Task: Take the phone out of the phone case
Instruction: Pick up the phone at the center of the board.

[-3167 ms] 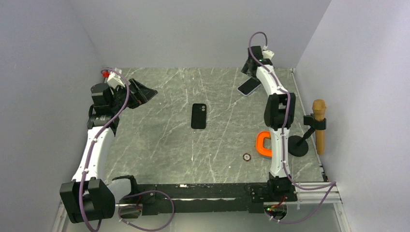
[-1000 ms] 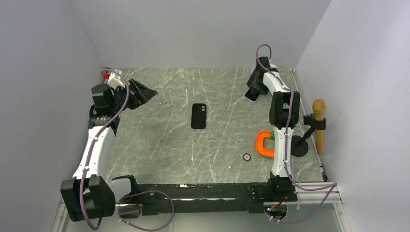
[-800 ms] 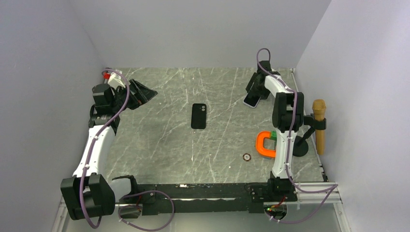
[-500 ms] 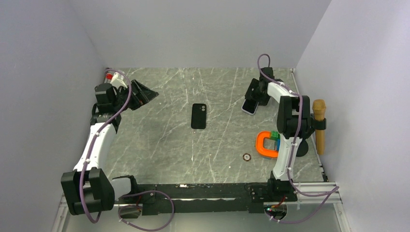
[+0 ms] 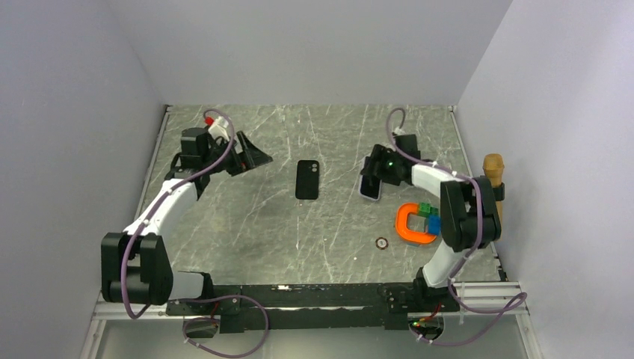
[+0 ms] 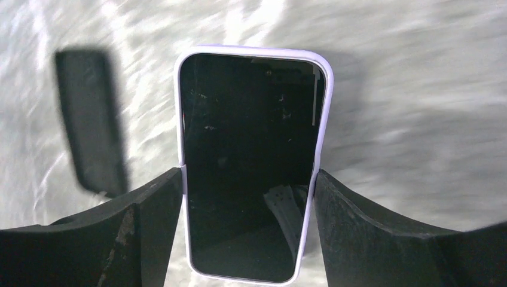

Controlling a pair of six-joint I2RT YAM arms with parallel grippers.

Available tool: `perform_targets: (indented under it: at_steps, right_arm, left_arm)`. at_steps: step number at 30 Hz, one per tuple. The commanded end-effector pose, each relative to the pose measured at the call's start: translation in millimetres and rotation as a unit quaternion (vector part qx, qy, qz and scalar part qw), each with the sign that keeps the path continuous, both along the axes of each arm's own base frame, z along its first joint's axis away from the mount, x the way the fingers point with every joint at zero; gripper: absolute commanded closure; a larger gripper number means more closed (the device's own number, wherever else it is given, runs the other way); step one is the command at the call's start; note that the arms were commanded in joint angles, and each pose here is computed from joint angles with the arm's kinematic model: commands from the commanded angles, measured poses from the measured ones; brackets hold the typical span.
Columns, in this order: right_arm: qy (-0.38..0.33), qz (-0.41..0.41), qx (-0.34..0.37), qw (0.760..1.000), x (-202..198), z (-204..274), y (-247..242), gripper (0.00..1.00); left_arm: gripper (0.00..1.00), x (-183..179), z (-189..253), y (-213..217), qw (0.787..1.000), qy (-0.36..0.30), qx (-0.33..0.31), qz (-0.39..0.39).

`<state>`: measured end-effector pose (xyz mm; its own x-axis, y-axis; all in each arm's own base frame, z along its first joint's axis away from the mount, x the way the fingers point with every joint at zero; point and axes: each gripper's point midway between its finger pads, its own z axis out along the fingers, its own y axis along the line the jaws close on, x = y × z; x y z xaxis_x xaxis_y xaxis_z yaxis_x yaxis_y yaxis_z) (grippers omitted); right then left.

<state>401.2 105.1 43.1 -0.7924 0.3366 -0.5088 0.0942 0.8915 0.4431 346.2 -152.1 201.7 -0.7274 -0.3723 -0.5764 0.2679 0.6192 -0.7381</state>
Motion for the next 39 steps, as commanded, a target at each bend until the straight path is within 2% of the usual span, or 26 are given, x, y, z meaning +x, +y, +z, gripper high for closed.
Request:
perform_targets:
  at_steps: [1, 5, 7, 10, 17, 27, 39]
  right_arm:
    - [-0.146, 0.100, 0.055, 0.983, -8, 75, 85, 1.00]
    - [-0.146, 0.130, 0.107, 0.975, -44, 85, 140, 1.00]
    - [-0.149, 0.146, 0.130, 0.969, -62, 91, 165, 1.00]
    - [-0.153, 0.177, 0.165, 0.958, -86, 98, 202, 1.00]
    - [-0.176, 0.242, 0.192, 0.935, -121, 116, 264, 1.00]
    - [-0.181, 0.269, 0.210, 0.923, -141, 127, 285, 1.00]
    - [-0.198, 0.282, 0.220, 0.913, -155, 150, 292, 1.00]
  left_arm:
    - [0.08, -7, 18, -38, 0.995, -0.046, -0.015, -0.086]
    - [0.10, -29, 14, -58, 0.994, -0.009, -0.045, -0.104]
    - [0.11, -40, 10, -52, 0.996, 0.017, -0.056, -0.068]
    - [0.10, -52, 15, -39, 0.998, 0.013, -0.053, -0.011]
    - [0.11, -77, 2, -19, 0.998, 0.031, -0.027, 0.042]
    - [0.23, -77, -20, -7, 0.996, 0.042, 0.015, 0.073]
    - [0.34, -64, -33, -40, 0.998, 0.048, 0.024, 0.045]
